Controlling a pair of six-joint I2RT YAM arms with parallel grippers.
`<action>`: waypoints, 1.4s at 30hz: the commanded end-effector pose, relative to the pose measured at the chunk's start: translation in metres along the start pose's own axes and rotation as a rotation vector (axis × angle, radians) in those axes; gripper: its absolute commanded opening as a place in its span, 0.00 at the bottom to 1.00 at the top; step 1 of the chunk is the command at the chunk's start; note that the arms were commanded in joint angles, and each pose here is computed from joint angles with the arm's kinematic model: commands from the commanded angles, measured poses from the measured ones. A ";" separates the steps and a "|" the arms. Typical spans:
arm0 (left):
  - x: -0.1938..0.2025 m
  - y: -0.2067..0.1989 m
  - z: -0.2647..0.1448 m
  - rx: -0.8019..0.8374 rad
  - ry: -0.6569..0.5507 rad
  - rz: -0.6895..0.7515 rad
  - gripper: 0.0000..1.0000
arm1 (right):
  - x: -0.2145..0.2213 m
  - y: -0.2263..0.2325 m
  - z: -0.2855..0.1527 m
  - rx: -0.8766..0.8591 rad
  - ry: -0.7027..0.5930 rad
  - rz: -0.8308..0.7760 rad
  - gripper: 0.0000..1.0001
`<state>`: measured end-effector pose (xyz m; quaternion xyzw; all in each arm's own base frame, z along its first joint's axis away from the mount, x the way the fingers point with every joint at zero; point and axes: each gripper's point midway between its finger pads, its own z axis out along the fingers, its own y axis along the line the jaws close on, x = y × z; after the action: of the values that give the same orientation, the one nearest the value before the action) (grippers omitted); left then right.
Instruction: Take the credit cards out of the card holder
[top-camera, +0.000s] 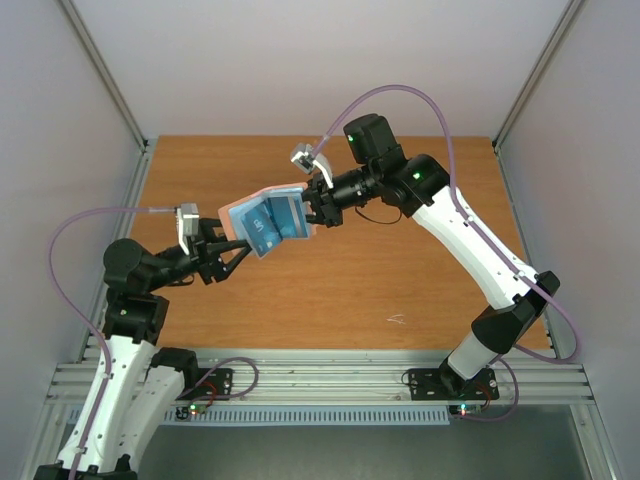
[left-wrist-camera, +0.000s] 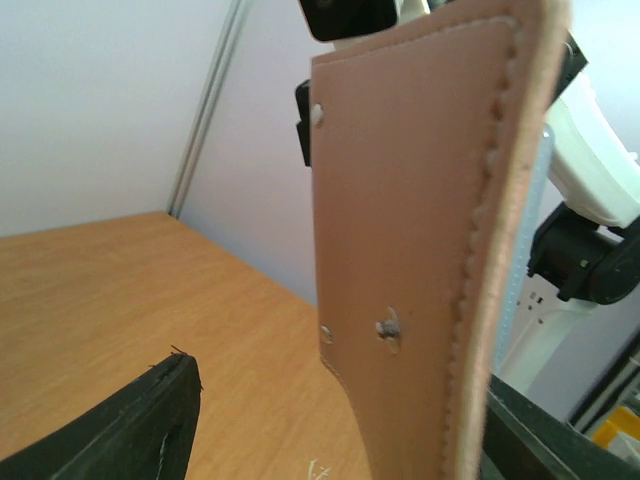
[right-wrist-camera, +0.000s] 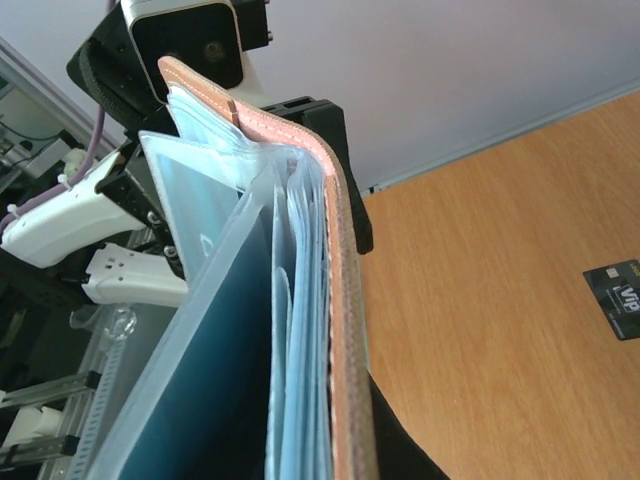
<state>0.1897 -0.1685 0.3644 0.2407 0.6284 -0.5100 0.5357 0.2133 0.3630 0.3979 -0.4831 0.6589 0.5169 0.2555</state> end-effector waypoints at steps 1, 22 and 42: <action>-0.001 -0.021 -0.003 0.089 0.011 0.051 0.68 | -0.009 0.008 -0.008 0.010 -0.019 -0.045 0.01; -0.011 0.001 -0.001 -0.011 -0.036 0.007 0.53 | -0.013 0.025 -0.007 -0.060 -0.025 -0.072 0.01; -0.012 0.013 -0.006 -0.083 -0.078 -0.058 0.00 | -0.005 -0.056 -0.040 0.188 -0.130 0.145 0.56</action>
<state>0.1941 -0.1642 0.3673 0.2154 0.6332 -0.5158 0.5353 0.2373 0.3520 0.3879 -0.4461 0.6808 0.5189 0.2615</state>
